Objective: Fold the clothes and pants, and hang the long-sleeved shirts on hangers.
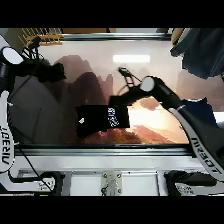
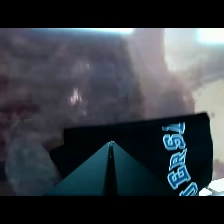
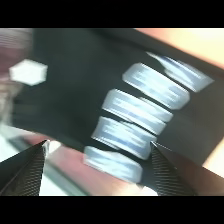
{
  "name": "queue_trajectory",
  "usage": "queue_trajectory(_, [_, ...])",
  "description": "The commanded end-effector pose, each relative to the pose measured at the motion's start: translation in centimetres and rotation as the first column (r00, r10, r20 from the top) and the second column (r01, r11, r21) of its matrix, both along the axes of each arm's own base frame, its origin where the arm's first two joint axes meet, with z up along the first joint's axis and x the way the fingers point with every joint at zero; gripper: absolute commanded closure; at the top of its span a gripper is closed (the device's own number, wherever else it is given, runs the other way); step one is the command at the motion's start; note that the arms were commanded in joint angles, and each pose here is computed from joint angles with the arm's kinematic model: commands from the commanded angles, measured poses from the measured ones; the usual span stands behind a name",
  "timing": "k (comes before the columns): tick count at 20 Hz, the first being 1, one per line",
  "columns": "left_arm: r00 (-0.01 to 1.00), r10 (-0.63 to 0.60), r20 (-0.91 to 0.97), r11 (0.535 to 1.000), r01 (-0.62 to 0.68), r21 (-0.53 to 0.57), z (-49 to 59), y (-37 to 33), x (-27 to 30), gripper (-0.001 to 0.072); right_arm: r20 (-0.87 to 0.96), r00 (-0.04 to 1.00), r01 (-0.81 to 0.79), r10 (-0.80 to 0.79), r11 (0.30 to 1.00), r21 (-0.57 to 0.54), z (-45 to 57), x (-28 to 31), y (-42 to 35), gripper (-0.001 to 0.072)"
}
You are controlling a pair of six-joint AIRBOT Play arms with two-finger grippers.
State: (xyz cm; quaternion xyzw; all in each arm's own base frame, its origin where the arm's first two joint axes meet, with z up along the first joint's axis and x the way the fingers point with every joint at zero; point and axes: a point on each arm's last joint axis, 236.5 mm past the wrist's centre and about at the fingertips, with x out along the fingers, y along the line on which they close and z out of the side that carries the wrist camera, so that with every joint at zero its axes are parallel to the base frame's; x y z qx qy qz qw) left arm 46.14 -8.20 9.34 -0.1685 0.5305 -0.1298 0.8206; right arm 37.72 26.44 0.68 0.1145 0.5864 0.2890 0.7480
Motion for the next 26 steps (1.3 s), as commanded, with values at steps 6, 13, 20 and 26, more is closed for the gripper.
queue_trajectory(6, [0.995, -0.089, -0.047, 0.996, 0.090, 0.017, -5.4, -4.8, -5.4, 0.0701, -0.347, 0.886, 0.363, -0.306, 0.925, 0.112, -10.7, -1.7, -9.8, -0.0005])
queue_trajectory(13, [0.995, -0.096, -0.040, 0.995, 0.096, 0.001, -5.2, -5.6, -5.4, 0.0701, -0.339, 0.924, 0.283, -0.179, 0.915, 0.288, -11.0, -1.0, 0.8, -0.0003])
queue_trajectory(20, [0.994, -0.098, -0.044, 0.995, 0.098, 0.001, -5.2, -5.6, -5.5, 0.0701, -0.198, 0.980, 0.066, -0.001, 0.944, 0.324, -7.5, -0.9, 3.4, 0.0701])
queue_trajectory(26, [0.994, -0.099, -0.046, 0.995, 0.100, 0.001, -5.2, -5.6, -5.6, 0.0701, -0.019, 0.945, 0.327, -0.327, 0.941, 0.088, 1.3, 5.8, -15.7, 0.0701])
